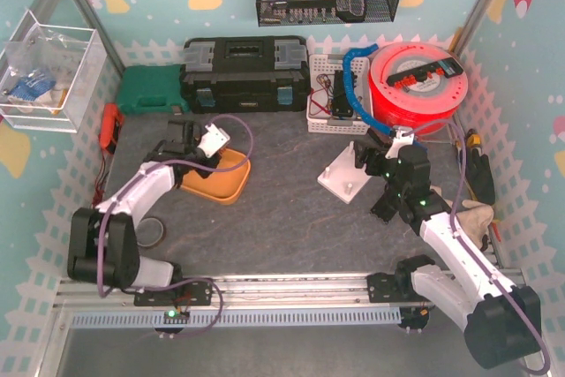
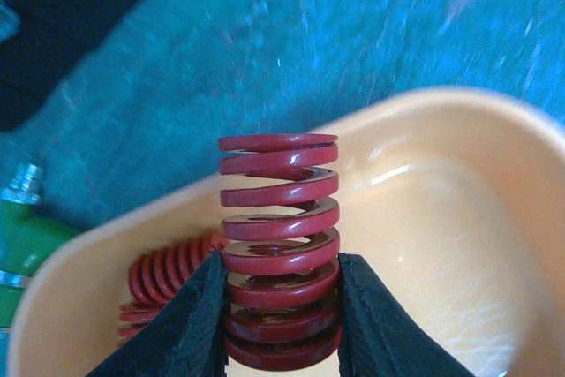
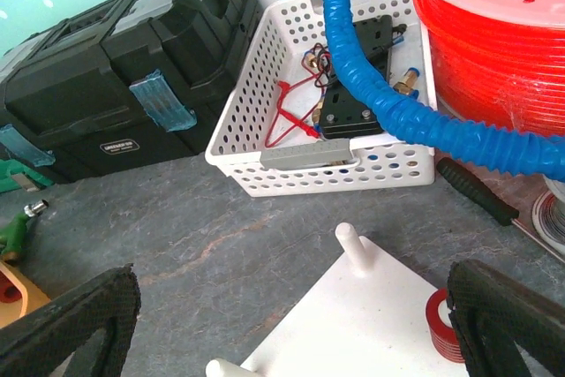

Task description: Install the large spring

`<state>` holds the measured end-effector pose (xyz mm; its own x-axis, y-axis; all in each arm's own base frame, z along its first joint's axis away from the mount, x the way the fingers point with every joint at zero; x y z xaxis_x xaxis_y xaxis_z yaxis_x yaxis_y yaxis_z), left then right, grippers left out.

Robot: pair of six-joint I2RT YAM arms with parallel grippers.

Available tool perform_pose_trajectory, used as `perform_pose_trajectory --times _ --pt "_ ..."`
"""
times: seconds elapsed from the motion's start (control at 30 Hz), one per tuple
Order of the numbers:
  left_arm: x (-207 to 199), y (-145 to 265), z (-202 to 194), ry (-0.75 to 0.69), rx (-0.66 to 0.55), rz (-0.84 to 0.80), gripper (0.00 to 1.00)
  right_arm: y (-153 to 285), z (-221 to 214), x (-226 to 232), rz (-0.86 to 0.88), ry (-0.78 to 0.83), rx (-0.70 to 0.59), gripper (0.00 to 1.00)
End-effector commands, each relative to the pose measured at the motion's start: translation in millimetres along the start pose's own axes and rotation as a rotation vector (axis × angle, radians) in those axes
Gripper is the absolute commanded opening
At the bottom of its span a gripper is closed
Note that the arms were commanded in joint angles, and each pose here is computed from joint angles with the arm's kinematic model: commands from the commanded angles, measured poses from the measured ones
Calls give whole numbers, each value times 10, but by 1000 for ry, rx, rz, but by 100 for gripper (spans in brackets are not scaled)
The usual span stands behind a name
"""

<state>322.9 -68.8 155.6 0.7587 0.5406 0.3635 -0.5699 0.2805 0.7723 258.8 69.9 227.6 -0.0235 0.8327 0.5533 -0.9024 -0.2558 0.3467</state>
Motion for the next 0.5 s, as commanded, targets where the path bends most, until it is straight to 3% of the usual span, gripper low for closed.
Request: perform_pose_trajectory --times 0.0,0.27,0.47 --pt "-13 287 253 61 -135 20 9 1 -29 17 22 11 11 94" --pt "-125 739 764 232 -509 106 6 -36 -80 110 111 23 65 93" --pt "-593 909 1041 154 -822 99 6 -102 -171 353 317 36 197 89"
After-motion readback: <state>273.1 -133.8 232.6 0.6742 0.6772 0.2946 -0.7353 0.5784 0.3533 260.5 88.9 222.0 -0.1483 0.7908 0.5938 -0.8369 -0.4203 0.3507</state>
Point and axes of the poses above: each gripper's point midway between its finger pads, its own y axis back along the fingers, its own x axis along the line the jaws close on, z = x × y, the point moved 7 cm from there along y, back along the fingers, and after that the axes turned 12 degrees about -y, right-handed, at the moved point
